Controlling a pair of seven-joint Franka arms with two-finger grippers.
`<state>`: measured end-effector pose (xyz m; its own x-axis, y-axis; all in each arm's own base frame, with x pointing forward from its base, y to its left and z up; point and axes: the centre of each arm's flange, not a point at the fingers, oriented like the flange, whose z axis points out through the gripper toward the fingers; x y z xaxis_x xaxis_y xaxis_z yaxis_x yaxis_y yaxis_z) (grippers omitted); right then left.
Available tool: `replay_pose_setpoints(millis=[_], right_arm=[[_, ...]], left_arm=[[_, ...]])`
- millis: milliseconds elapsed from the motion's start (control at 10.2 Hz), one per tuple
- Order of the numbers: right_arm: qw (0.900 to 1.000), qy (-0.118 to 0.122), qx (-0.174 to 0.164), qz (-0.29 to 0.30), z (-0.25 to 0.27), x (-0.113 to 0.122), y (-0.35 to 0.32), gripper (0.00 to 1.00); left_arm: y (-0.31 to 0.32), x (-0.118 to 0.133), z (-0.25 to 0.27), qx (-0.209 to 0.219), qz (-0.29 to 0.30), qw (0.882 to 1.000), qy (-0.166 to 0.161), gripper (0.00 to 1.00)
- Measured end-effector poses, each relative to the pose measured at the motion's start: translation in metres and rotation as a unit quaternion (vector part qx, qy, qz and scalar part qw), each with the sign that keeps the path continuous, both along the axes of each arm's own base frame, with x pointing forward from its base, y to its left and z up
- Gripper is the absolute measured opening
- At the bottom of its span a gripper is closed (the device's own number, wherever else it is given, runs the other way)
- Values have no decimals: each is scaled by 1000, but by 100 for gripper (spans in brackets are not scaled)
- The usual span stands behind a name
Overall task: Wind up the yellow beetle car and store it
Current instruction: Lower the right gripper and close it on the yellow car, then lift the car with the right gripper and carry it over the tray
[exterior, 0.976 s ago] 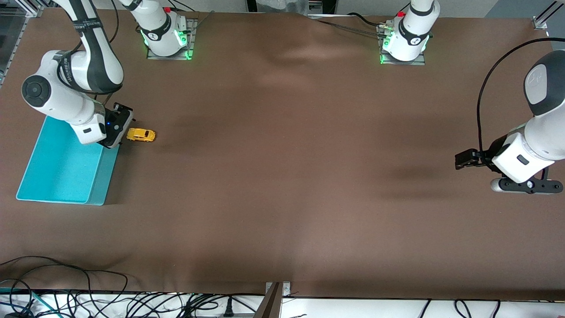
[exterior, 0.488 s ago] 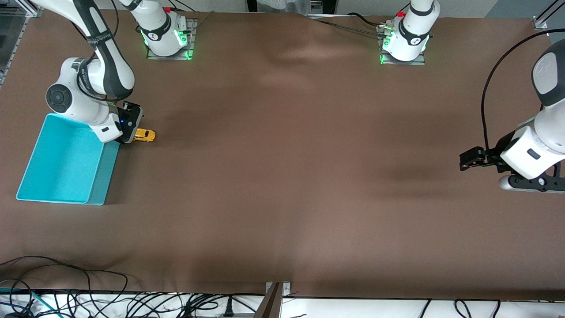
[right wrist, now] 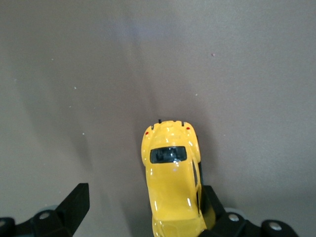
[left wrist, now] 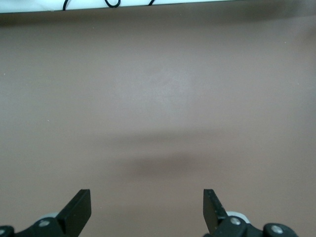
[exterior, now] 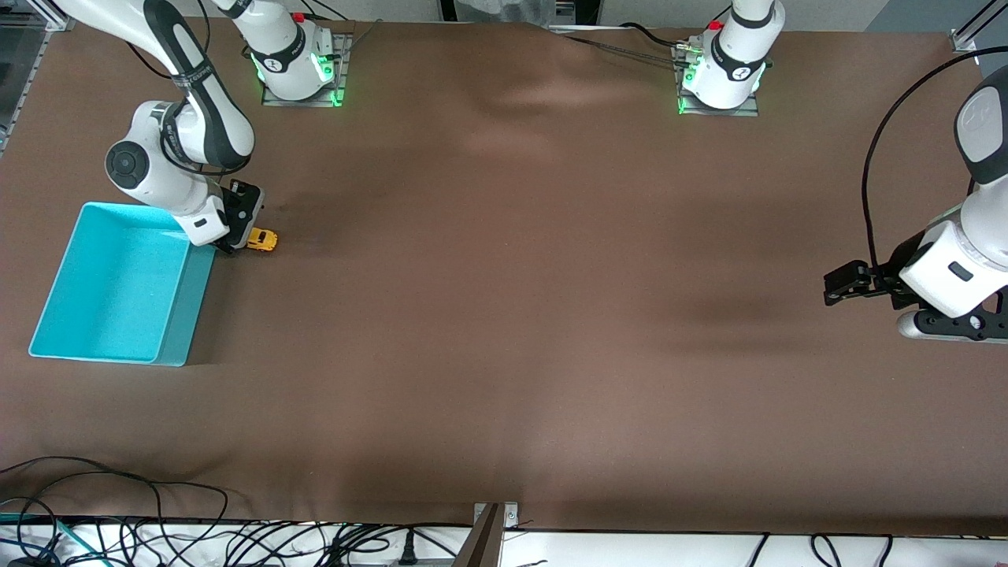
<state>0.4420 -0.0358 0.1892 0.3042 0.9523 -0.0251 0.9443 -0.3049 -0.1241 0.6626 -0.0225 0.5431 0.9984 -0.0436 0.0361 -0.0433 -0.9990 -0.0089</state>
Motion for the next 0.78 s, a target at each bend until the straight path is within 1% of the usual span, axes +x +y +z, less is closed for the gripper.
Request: replay_pose_setpoints(millis=[98,195,293,390,488,780], right_arm=[[1000,-5,0,4,0,1,0,93],[1000,-10,2,25,1,1,1,88],[998,-19,4,54,2,3,1,73],[997,-26,5,74,4,5,2,59],[996,-30,6,86,7,6,6,43],[993,-49,7,105,30,13,20,43]], left_arm=[[-2,0,6,-1,-1,1000,-6,100],[-5,0,9,-2,-4,1000,-9,100],[-11,0,13,-3,-9,1000,-12,100],[-17,-2,17,-4,-14,1000,-16,100],[-21,-4,22,-5,-17,1000,-19,100],[-22,-6,28,-5,-18,1000,-24,100]])
